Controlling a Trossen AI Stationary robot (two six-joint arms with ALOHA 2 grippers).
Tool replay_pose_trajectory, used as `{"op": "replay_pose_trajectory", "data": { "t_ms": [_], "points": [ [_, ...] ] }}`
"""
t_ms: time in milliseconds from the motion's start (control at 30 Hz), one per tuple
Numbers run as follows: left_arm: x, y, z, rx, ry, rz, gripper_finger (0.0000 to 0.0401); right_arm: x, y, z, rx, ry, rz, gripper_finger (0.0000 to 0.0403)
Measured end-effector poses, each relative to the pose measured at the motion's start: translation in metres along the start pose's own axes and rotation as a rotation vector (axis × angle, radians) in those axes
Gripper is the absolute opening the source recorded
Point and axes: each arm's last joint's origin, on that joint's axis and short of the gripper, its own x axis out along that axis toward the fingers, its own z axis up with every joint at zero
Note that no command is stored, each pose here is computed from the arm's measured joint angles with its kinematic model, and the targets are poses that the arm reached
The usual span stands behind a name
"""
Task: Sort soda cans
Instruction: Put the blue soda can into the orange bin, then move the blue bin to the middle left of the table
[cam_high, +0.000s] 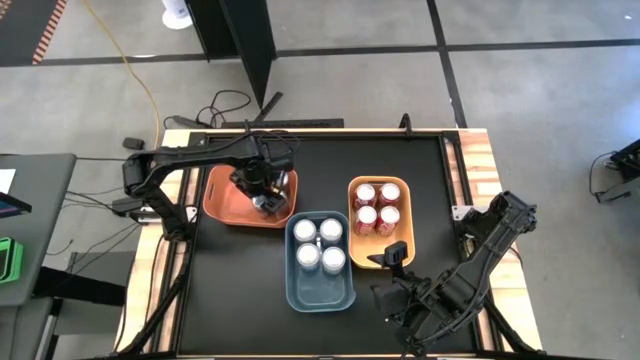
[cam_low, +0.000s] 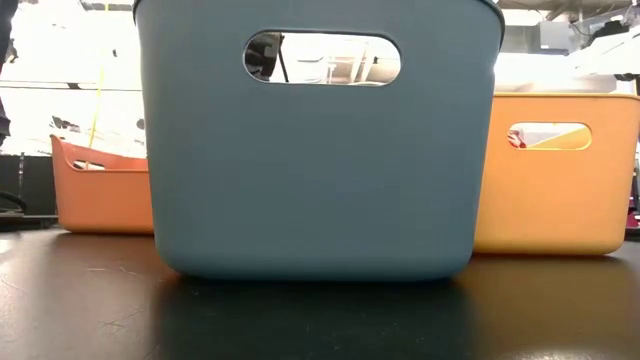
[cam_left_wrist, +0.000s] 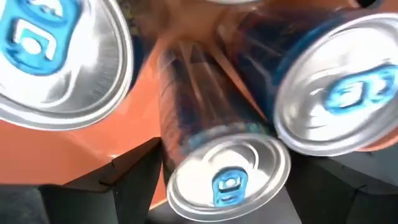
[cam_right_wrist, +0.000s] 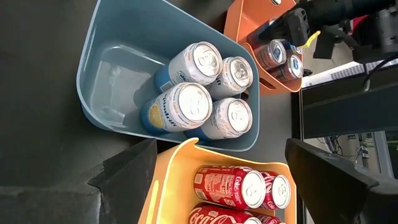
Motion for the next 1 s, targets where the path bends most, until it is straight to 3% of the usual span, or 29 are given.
{"op": "replay_pose_trajectory", "data": {
  "t_ms": [567, 1000],
  "points": [
    [-0.021, 0.000, -0.018, 0.027, -0.001, 0.066, 0.0306, 0.000, 0.000, 0.001, 0.010, -0.008, 0.003, 0.0372],
    [-0.062, 0.012, -0.058, 0.030, -0.207, 0.051, 0.0303, 0.000, 0.000, 0.001, 0.026, -0.012, 0.005, 0.0372]
  ]
}}
